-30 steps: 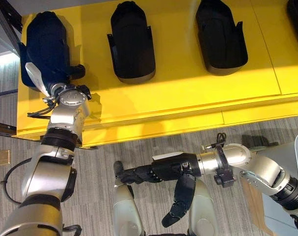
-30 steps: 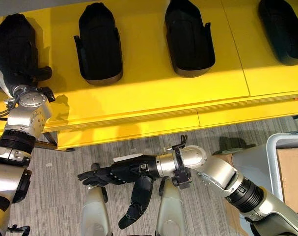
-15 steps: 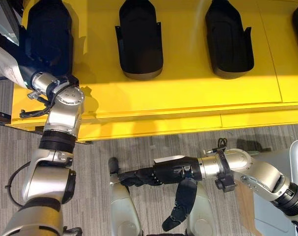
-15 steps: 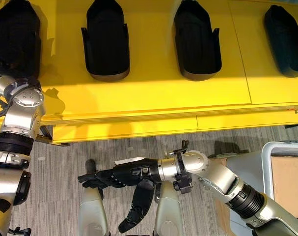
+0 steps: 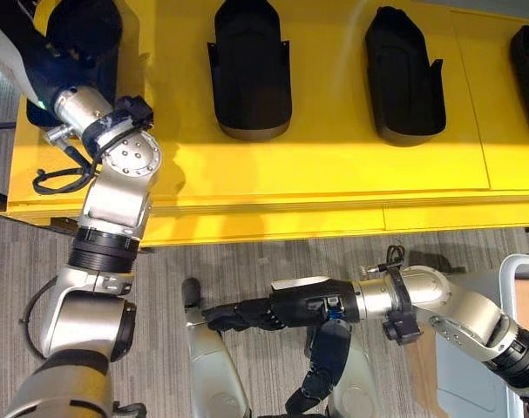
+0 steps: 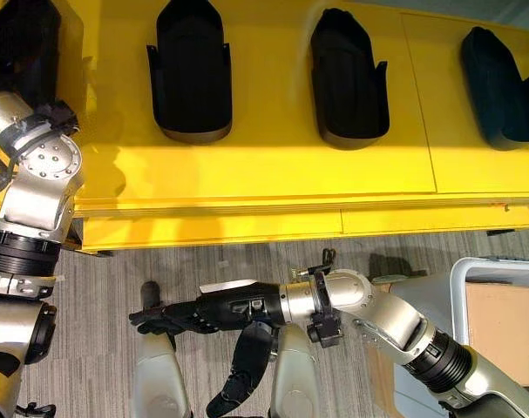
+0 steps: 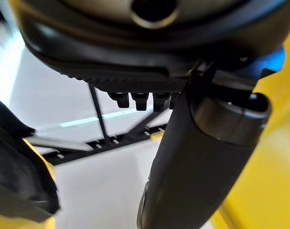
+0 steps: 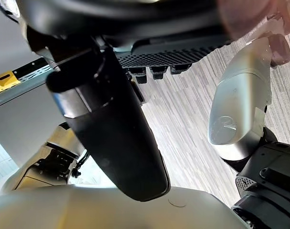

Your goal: Move parts from the plastic box to the shelf.

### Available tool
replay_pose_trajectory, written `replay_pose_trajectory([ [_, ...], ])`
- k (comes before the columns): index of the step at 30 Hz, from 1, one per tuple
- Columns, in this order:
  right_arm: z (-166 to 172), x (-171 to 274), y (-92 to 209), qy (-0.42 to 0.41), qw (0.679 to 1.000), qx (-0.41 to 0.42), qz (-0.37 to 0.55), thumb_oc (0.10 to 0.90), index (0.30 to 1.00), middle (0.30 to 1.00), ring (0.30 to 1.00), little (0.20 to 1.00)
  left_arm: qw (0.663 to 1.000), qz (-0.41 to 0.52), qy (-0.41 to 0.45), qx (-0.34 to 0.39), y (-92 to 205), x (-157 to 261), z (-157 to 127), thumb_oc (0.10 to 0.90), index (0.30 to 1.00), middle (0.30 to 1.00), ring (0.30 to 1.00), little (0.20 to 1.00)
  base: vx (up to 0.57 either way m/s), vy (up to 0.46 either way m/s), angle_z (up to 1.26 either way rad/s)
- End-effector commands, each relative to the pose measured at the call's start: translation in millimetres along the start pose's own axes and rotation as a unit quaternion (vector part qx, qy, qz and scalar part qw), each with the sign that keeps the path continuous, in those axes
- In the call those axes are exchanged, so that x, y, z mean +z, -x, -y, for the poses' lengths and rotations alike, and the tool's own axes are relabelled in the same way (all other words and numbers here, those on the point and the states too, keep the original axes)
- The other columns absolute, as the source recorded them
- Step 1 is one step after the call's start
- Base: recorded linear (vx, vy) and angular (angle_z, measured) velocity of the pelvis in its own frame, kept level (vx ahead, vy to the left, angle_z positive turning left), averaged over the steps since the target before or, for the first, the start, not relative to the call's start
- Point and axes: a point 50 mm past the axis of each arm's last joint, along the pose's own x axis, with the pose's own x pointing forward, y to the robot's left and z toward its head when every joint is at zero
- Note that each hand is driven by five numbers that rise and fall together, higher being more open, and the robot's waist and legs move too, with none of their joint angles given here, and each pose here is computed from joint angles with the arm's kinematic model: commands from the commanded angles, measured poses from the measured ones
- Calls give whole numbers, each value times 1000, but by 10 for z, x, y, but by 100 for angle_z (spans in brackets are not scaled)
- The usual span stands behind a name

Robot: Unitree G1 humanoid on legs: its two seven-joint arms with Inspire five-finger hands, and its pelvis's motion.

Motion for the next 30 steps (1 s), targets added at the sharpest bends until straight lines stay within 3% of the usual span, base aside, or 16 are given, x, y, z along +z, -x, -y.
replay_pose_trajectory([
  [1, -131, 467, -101, 73, 986, 49, 140, 900, 1000, 1000, 1000, 1000, 985, 161, 63, 8, -161, 699, -29, 900, 1000, 1000, 1000, 1000, -12, -79, -3],
  [6, -154, 453, -101, 77, 984, 39, 157, 900, 1000, 1000, 1000, 1000, 970, 238, 40, -8, -48, 873, -63, 900, 1000, 1000, 1000, 1000, -4, -85, 3],
  [12, -148, 408, -100, 73, 983, 26, 167, 900, 1000, 1000, 1000, 1000, 973, 226, -18, -49, -6, 644, -110, 900, 1000, 1000, 1000, 1000, 25, -62, 9],
  [15, -157, 385, -104, 70, 982, 8, 174, 900, 1000, 1000, 1000, 1000, 968, 223, -46, -105, 154, 501, -174, 900, 1000, 1000, 1000, 1000, 29, -89, 5],
  [20, -179, 305, -107, 65, 982, -24, 176, 900, 1000, 1000, 1000, 1000, 936, 316, -71, -138, 461, 521, -379, 900, 1000, 1000, 1000, 1000, 27, -93, 11],
  [30, -193, 204, -106, 59, 977, -63, 194, 900, 1000, 1000, 1000, 1000, 907, 378, -59, -177, 631, 605, -485, 900, 1000, 1000, 1000, 1000, 25, -74, 16],
])
